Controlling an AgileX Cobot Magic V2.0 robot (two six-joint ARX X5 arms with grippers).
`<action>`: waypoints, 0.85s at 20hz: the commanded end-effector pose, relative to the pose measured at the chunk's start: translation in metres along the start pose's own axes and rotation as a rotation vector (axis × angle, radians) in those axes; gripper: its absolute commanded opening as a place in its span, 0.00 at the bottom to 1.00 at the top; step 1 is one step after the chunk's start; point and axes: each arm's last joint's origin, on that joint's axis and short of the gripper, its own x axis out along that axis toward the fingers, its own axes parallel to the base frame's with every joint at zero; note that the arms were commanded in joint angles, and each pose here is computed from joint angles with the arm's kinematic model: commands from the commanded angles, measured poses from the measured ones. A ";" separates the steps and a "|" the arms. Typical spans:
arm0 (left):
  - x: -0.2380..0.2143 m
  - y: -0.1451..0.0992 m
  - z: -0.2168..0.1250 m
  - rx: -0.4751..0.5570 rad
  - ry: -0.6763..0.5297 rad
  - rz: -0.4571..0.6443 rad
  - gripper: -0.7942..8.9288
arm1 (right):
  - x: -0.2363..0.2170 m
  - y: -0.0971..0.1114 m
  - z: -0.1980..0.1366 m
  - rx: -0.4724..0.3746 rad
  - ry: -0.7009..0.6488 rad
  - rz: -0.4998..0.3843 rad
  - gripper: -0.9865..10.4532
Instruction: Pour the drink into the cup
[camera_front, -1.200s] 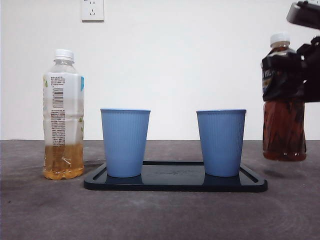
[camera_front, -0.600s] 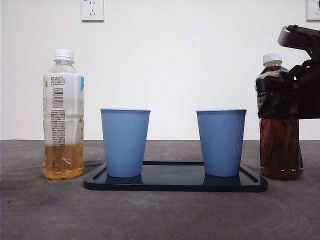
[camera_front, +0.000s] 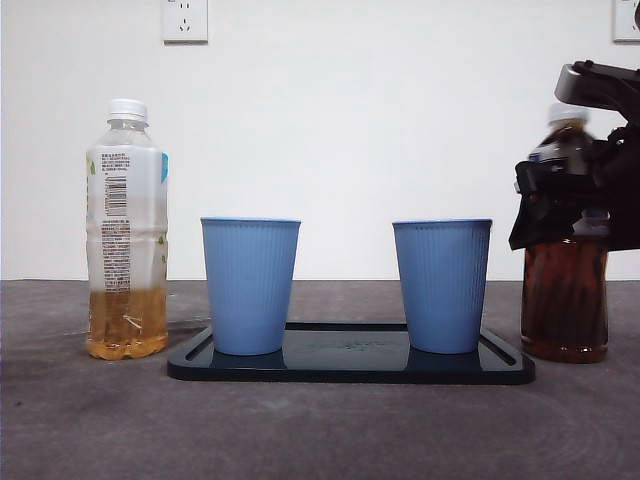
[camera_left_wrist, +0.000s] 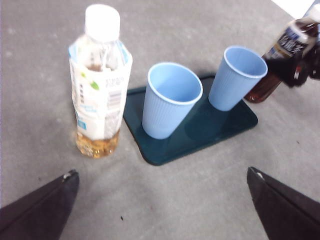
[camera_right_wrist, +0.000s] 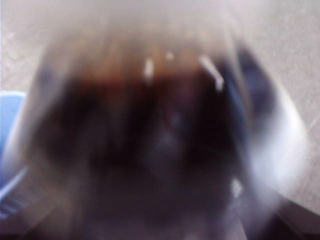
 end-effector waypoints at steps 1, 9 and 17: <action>0.005 0.002 0.003 -0.014 -0.018 -0.002 0.66 | -0.001 0.001 0.005 -0.004 -0.003 0.003 0.49; 0.046 0.022 -0.005 -0.071 -0.008 0.008 0.70 | -0.040 0.003 0.009 0.081 0.089 -0.011 0.50; 0.108 0.039 -0.032 -0.078 -0.031 0.031 0.73 | -0.102 0.016 0.011 0.117 0.107 0.079 0.50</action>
